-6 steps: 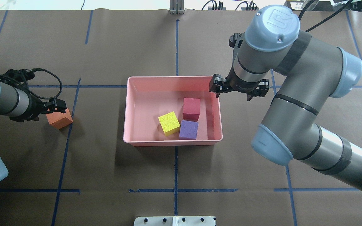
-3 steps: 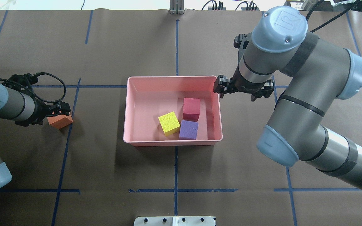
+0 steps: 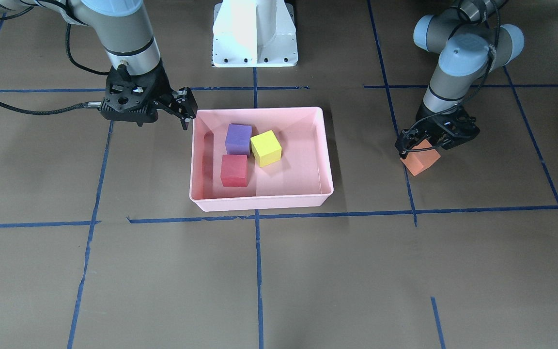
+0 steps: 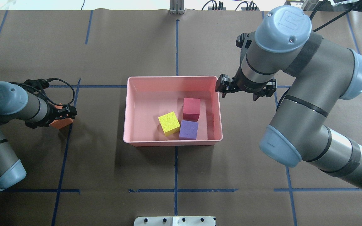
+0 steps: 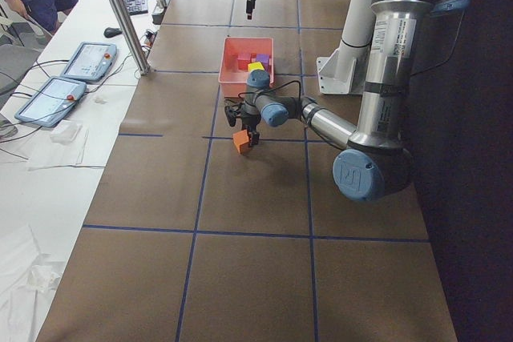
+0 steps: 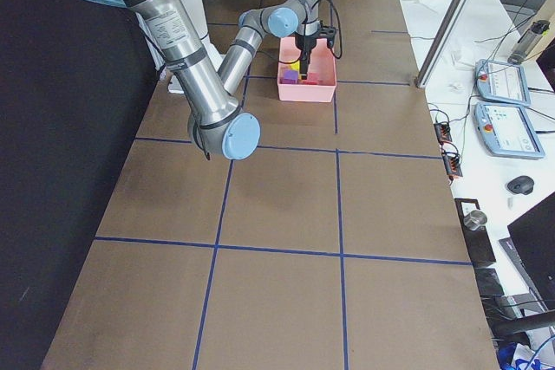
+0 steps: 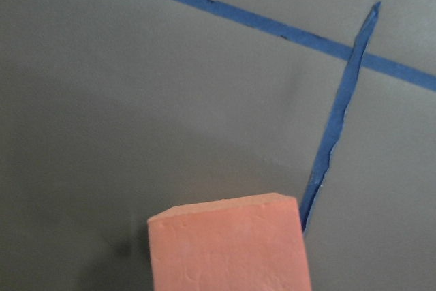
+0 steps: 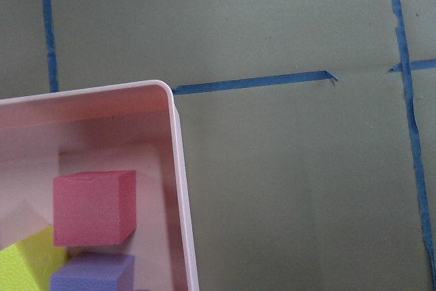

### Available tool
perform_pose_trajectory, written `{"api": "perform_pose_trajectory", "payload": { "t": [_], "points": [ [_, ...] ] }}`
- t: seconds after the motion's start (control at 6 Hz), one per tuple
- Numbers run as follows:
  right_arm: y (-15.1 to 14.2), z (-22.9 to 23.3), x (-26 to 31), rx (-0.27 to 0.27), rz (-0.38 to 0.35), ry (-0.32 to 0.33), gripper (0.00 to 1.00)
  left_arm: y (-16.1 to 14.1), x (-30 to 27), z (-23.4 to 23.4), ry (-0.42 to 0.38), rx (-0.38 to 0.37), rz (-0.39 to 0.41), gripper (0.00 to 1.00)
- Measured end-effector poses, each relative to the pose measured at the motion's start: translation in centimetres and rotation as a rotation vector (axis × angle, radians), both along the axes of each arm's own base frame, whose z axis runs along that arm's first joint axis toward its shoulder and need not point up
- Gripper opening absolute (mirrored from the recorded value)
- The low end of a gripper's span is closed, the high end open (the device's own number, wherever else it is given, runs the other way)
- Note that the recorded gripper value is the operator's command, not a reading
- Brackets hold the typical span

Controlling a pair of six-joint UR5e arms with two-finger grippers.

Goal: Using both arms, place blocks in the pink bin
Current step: 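Carry the orange cube into the pink bin and release it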

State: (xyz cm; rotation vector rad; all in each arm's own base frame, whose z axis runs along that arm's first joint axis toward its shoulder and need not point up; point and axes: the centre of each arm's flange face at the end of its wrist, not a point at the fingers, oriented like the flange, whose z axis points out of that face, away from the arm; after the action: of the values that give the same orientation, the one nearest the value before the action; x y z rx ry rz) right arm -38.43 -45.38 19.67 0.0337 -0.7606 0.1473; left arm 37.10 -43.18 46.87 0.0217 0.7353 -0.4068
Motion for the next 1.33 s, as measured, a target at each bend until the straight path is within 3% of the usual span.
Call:
{"api": "perform_pose_trajectory", "payload": {
  "t": [0.17,0.67,0.83,1.17,1.33],
  "points": [
    [0.0,0.0,0.0,0.002,0.002,0.000,1.00,0.1,0.1,0.3,-0.005,-0.001,0.004,0.24],
    [-0.1,0.0,0.7,0.004,0.009,-0.003,1.00,-0.1,-1.4,-2.7,0.039,0.034,-0.013,0.22],
    [-0.5,0.2,1.7,0.015,0.009,-0.003,1.00,-0.3,-2.6,-5.9,0.085,0.073,-0.031,0.23],
    [-1.7,2.6,4.8,0.091,-0.064,0.029,1.00,-1.2,-2.2,-15.5,0.223,0.190,-0.040,0.23],
    [-2.0,4.7,7.4,0.124,-0.117,0.042,1.00,-1.1,-0.2,-20.8,0.294,0.245,-0.017,0.36]
  ]
}}
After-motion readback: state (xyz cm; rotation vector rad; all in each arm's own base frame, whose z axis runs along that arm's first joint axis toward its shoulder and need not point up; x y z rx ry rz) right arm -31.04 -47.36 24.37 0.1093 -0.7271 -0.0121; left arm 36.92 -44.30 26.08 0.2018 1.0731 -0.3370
